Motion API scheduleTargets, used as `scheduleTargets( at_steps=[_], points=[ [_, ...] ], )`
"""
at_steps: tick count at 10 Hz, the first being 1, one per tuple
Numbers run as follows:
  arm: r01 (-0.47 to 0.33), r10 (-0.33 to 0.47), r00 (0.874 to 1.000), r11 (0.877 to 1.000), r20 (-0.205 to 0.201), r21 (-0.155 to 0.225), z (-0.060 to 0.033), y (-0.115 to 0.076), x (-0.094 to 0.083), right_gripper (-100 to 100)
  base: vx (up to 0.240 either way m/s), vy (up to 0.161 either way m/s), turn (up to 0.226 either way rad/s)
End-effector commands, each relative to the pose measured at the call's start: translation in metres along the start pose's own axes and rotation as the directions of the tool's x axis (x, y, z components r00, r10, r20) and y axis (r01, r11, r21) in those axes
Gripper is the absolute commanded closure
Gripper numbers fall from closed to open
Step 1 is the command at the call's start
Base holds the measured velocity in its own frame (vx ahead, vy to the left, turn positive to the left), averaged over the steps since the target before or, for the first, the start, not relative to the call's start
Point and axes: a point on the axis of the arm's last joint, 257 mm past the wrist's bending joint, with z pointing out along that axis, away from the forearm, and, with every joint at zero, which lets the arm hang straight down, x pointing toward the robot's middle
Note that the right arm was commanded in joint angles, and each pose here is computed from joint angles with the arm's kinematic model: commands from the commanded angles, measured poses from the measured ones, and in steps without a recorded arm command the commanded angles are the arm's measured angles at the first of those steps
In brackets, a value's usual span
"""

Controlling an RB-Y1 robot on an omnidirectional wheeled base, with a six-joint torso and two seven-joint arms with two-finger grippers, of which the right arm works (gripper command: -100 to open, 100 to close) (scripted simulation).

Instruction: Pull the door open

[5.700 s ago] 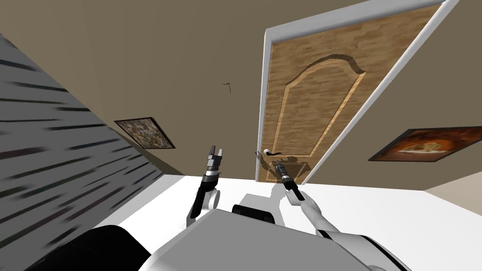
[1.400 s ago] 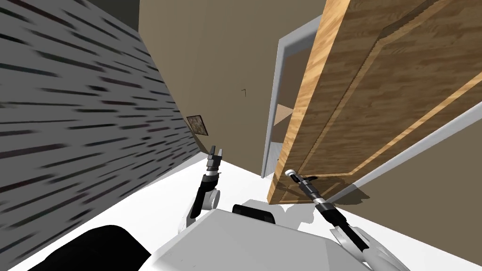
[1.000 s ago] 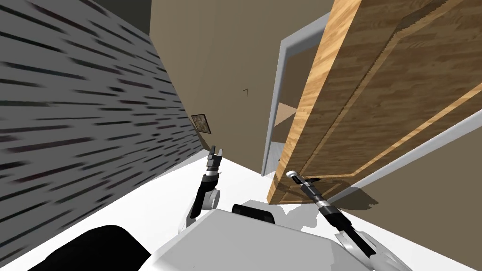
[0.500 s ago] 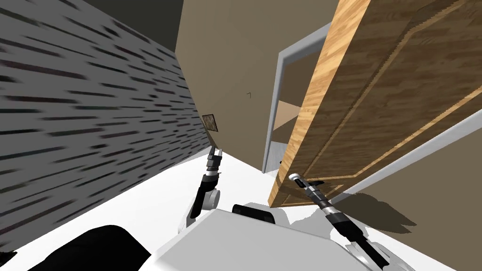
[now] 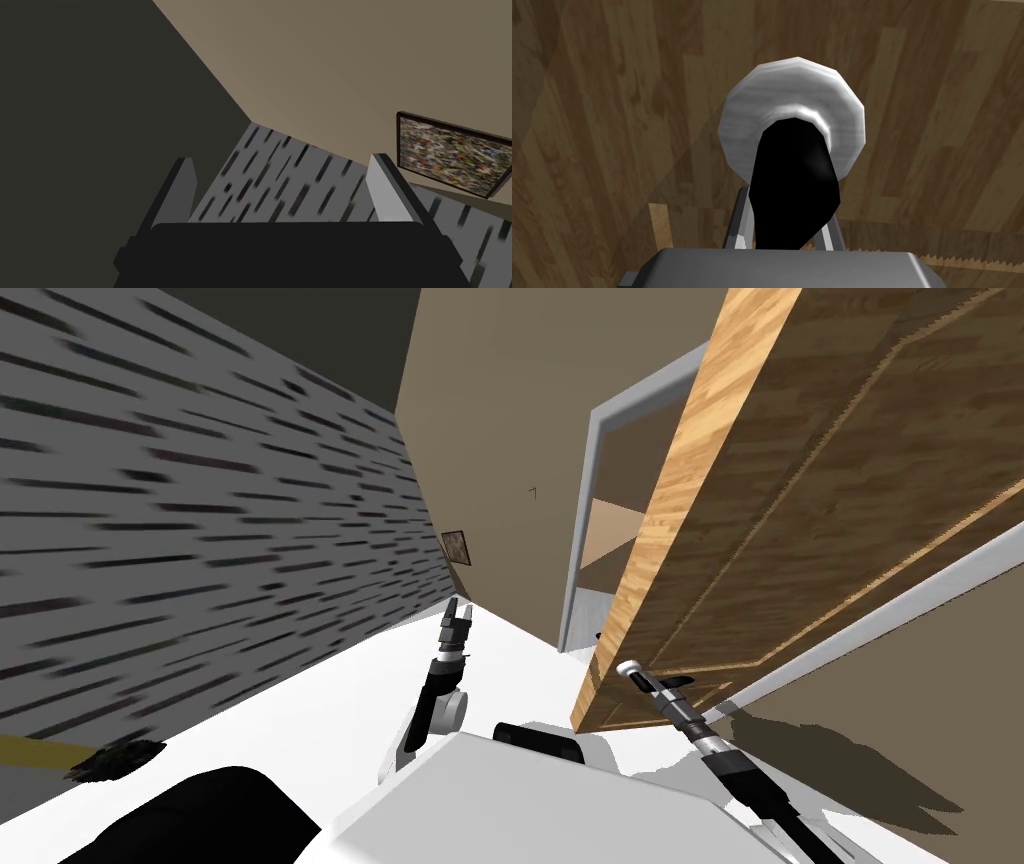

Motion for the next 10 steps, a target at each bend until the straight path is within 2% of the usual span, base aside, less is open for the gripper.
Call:
scheduleTargets(
  at_steps=[1,10],
  points=[
    [0.001,-0.001,1.000,1.000,-0.004,-0.002,-0.0038,0.000,0.000,100,-0.246,-0.108,0.233],
    [0.008,-0.008,1.000,1.000,-0.013,-0.010,-0.0252,0.004,-0.007,100,-0.202,-0.104,0.172]
  ],
)
